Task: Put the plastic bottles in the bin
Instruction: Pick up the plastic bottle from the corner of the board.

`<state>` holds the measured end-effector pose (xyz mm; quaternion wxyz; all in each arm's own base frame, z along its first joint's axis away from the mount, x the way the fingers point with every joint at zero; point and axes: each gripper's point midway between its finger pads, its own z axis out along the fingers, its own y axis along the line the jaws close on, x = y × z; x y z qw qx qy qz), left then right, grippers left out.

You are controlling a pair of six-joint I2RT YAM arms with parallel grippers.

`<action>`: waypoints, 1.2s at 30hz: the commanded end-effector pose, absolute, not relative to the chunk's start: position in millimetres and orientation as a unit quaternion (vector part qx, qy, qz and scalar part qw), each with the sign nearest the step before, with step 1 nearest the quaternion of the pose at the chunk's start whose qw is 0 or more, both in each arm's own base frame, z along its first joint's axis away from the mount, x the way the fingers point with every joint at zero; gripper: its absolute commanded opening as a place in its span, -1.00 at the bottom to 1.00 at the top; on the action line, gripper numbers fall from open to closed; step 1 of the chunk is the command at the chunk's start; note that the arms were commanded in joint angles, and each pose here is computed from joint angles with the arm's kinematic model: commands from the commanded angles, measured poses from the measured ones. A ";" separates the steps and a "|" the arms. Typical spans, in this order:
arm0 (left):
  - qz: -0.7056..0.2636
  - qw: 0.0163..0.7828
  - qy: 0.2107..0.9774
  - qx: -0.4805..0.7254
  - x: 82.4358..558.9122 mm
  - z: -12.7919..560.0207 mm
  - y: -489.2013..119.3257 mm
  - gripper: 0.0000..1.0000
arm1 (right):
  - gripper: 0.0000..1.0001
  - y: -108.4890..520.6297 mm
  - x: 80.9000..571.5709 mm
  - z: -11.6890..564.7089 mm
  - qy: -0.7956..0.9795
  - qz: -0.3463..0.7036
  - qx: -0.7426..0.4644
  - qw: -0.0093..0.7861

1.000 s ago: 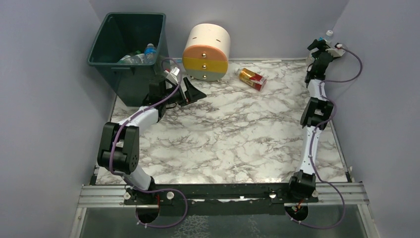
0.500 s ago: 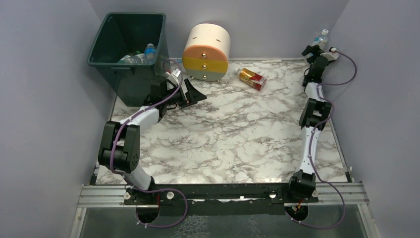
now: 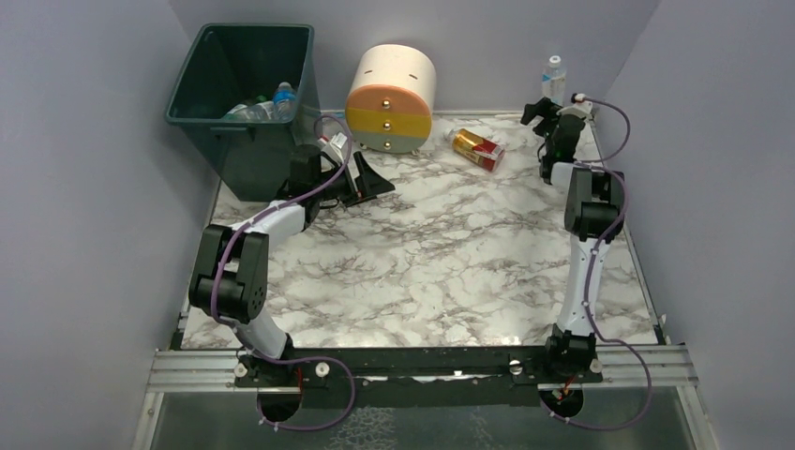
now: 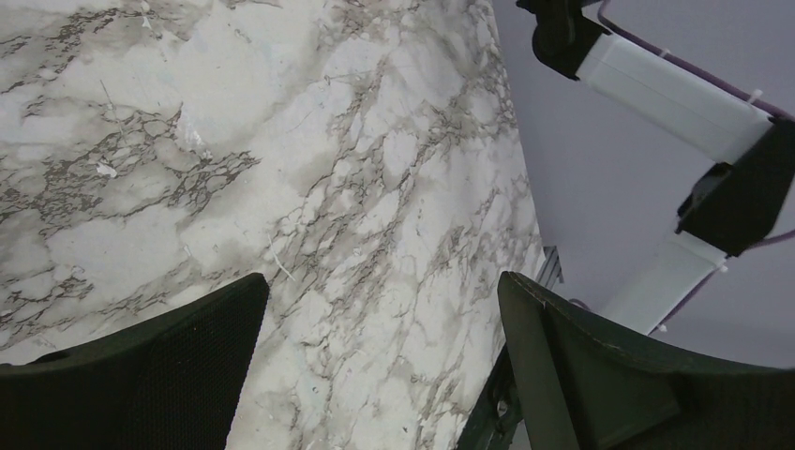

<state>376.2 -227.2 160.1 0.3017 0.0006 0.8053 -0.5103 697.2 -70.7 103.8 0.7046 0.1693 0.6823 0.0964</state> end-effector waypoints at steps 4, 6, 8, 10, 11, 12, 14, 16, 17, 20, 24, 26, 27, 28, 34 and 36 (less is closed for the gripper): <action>-0.510 0.323 0.797 0.014 383.8 173.2 -231.4 0.99 | 0.99 -85.5 654.8 240.6 0.564 0.119 0.190 0.795; -0.512 0.324 0.796 0.017 382.0 176.1 -231.5 0.99 | 0.99 -95.2 670.5 239.7 0.573 0.114 0.202 0.786; -0.512 0.326 0.795 0.017 381.7 177.9 -231.1 0.99 | 0.99 -105.4 690.7 235.6 0.575 0.123 0.211 0.781; -0.512 0.327 0.794 0.019 382.0 179.3 -231.5 0.99 | 0.99 -115.5 711.0 213.0 0.584 0.132 0.227 0.768; -0.512 0.327 0.794 0.018 382.3 178.9 -231.5 0.99 | 0.99 -117.9 719.4 205.3 0.588 0.143 0.233 0.761; -0.512 0.328 0.794 0.018 382.5 179.2 -231.4 0.99 | 0.99 -119.8 726.2 202.1 0.590 0.152 0.235 0.757; -0.512 0.328 0.794 0.019 382.8 179.0 -231.6 0.99 | 0.99 -119.8 734.7 193.5 0.596 0.154 0.232 0.753; -0.511 0.326 0.795 0.018 383.3 177.2 -231.7 0.99 | 0.99 -115.7 738.9 185.2 0.602 0.164 0.224 0.749; -0.512 0.325 0.795 0.017 383.2 177.0 -231.8 0.99 | 0.99 -112.3 740.5 182.2 0.605 0.170 0.218 0.747; -0.511 0.324 0.796 0.016 384.0 176.1 -231.9 0.99 | 0.99 -104.2 745.1 171.5 0.615 0.184 0.202 0.739; -0.511 0.322 0.797 0.016 384.2 173.9 -232.0 0.99 | 0.99 -90.1 756.6 155.1 0.633 0.195 0.186 0.725; -0.511 0.320 0.798 0.015 384.0 172.2 -232.1 0.99 | 0.99 -82.9 761.6 147.6 0.638 0.201 0.183 0.721; -0.511 0.319 0.798 0.016 384.0 172.0 -232.1 0.99 | 0.99 -78.6 763.7 148.6 0.635 0.203 0.180 0.723; -0.510 0.319 0.798 0.016 384.0 171.7 -232.1 0.99 | 0.99 -74.0 765.4 145.6 0.634 0.206 0.178 0.724; -0.510 0.317 0.799 0.016 383.9 170.4 -232.2 0.99 | 0.99 -51.8 769.8 121.9 0.638 0.238 0.173 0.712; -0.511 0.316 0.800 0.016 383.2 169.7 -232.2 0.99 | 0.99 -47.3 770.0 107.0 0.643 0.256 0.180 0.700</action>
